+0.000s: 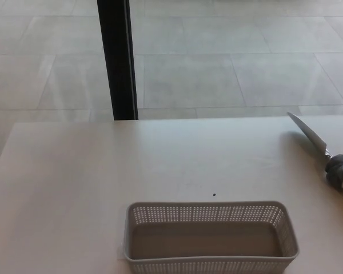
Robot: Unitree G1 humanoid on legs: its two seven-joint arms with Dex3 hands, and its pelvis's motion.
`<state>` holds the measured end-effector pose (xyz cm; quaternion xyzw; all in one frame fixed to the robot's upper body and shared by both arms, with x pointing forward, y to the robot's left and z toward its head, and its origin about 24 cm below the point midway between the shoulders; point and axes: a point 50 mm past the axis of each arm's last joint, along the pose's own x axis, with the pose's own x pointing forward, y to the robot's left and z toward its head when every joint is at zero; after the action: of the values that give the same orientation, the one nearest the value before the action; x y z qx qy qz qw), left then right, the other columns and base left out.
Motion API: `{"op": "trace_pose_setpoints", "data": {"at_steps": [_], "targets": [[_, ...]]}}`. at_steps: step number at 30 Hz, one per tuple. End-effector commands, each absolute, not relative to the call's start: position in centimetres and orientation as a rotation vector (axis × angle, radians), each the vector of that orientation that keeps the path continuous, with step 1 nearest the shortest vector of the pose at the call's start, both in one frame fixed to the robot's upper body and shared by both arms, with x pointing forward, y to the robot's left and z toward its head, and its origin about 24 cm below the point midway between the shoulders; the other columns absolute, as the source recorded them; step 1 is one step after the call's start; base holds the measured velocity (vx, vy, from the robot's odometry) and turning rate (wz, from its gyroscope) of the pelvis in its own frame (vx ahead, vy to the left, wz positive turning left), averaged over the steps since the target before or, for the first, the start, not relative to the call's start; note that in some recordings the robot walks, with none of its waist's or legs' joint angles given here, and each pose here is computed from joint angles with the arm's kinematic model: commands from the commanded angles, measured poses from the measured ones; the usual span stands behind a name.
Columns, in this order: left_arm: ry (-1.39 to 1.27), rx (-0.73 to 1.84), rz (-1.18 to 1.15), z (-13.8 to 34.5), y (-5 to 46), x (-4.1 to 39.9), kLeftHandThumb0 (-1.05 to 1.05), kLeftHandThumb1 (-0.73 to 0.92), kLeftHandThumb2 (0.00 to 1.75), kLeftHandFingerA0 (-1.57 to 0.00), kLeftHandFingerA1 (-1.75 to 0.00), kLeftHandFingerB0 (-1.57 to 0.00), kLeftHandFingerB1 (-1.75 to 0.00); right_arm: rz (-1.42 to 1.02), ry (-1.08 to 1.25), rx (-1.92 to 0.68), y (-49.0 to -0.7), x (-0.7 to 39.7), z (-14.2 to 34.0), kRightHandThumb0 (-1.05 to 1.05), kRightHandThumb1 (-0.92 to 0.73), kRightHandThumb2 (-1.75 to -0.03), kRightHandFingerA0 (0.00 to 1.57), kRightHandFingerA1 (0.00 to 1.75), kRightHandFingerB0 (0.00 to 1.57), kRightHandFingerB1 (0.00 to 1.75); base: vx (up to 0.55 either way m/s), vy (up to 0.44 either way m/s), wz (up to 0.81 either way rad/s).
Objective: A garden tool is kept on the righthand side and a container is kept on the lefthand side on a desk infront of the robot. the robot uses its right hand to pick up the garden tool and makes a scooping motion inside the container
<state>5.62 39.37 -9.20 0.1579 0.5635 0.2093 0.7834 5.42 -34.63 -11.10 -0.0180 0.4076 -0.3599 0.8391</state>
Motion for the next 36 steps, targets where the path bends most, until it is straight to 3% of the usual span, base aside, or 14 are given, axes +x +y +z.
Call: {"op": "trace_pose_setpoints", "data": {"at_steps": [1, 2, 3, 6, 10, 13, 18, 22, 25, 28, 31, 34, 35, 36], "targets": [[1.232, 0.336, 0.469, -8.8, 39.9, 5.6, -0.50, 0.66, 0.60, -0.61, -0.63, -0.56, -0.50, -0.939, 0.709, 0.145, -38.3, 6.7, -9.0, -0.37, -0.45, -1.02, 0.02, 0.52, 0.00, 0.49, 0.00, 0.000, 0.00], [1.236, 0.340, 0.467, -8.8, 39.9, 5.5, -0.50, 0.66, 0.60, -0.61, -0.63, -0.56, -0.50, -0.950, 0.709, 0.158, -38.5, 6.6, -8.9, -0.37, -0.45, -1.02, 0.02, 0.52, 0.00, 0.49, 0.00, 0.000, 0.00], [1.217, 0.323, 0.462, -8.8, 39.9, 5.6, -0.51, 0.67, 0.60, -0.59, -0.65, -0.53, -0.51, -0.953, 0.628, 0.158, -40.1, 7.8, -7.3, -0.80, -0.62, -0.97, 0.00, 0.20, 0.00, 0.16, 0.00, 0.000, 0.00], [1.219, 0.303, 0.471, -8.7, 40.0, 5.8, -0.51, 0.66, 0.60, -0.58, -0.65, -0.53, -0.51, -0.954, 0.553, 0.169, -41.6, 9.5, -5.6, -0.94, -0.68, -1.00, 0.00, 0.06, 0.00, 0.01, 0.00, 0.000, 0.00], [1.220, 0.329, 0.454, -8.7, 40.0, 5.7, -0.51, 0.68, 0.60, -0.63, -0.61, -0.57, -0.49, -0.936, 0.372, 0.140, -44.5, 13.1, -0.7, -0.87, -0.64, -1.03, 0.00, 0.15, 0.00, 0.10, 0.00, 0.000, 0.00], [1.210, 0.290, 0.475, -8.8, 39.9, 5.6, -0.52, 0.65, 0.59, -0.64, -0.66, -0.58, -0.51, -0.896, 0.282, 0.050, -45.8, 15.4, 3.2, -1.02, -0.72, -1.09, 0.00, 0.06, 0.00, 0.00, 0.00, 0.000, 0.00], [1.227, 0.311, 0.463, -8.9, 39.8, 5.2, -0.50, 0.67, 0.60, -0.59, -0.61, -0.54, -0.50, -0.806, -0.029, -0.132, -45.4, 21.0, 14.0, -1.04, -0.72, -1.14, 0.00, 0.04, 0.00, 0.00, 0.00, 0.000, 0.00], [1.216, 0.291, 0.476, -8.8, 39.9, 5.6, -0.51, 0.65, 0.60, -0.59, -0.63, -0.57, -0.49, -0.646, -0.200, -0.262, -42.6, 25.0, 20.2, -1.05, -0.69, -1.13, 0.00, 0.25, 0.00, 0.15, 0.00, 0.000, 0.00], [1.218, 0.304, 0.474, -8.8, 39.9, 5.4, -0.52, 0.66, 0.60, -0.60, -0.65, -0.56, -0.50, -0.588, -0.192, -0.295, -41.1, 26.4, 21.5, -1.05, -0.68, -1.14, 0.00, 0.37, 0.00, 0.30, 0.00, 0.000, 0.00], [1.222, 0.297, 0.476, -8.8, 39.9, 5.3, -0.52, 0.66, 0.60, -0.61, -0.66, -0.56, -0.52, -0.475, -0.156, -0.452, -39.4, 27.7, 22.3, -1.05, -0.73, -1.18, 0.00, 0.37, 0.00, 0.27, 0.00, 0.000, 0.00], [1.230, 0.305, 0.477, -8.9, 39.9, 5.3, -0.51, 0.66, 0.60, -0.61, -0.64, -0.55, -0.51, -0.423, -0.074, -0.642, -37.4, 28.6, 22.8, -0.97, -0.65, -1.10, 0.05, 0.20, 0.09, 0.07, -0.01, -0.004, 0.03], [1.233, 0.314, 0.472, -8.9, 39.9, 5.2, -0.52, 0.67, 0.60, -0.62, -0.65, -0.55, -0.51, -0.381, -0.001, -0.812, -36.6, 29.1, 22.6, -0.85, -0.62, -1.09, 0.02, 0.25, 0.03, 0.16, 0.00, 0.000, 0.00], [1.235, 0.317, 0.472, -8.9, 39.9, 5.2, -0.52, 0.67, 0.60, -0.62, -0.64, -0.55, -0.50, -0.353, 0.009, -0.842, -36.3, 29.4, 22.4, -0.94, -0.83, -0.67, 0.00, 0.34, 0.00, 0.27, 0.00, 0.000, 0.00], [1.239, 0.313, 0.477, -8.9, 39.9, 5.0, -0.52, 0.66, 0.60, -0.63, -0.63, -0.56, -0.50, -0.335, 0.054, -0.827, -36.0, 29.6, 22.0, -0.84, -0.59, -1.06, 0.02, 0.22, 0.03, 0.19, 0.00, 0.000, 0.00]]}}
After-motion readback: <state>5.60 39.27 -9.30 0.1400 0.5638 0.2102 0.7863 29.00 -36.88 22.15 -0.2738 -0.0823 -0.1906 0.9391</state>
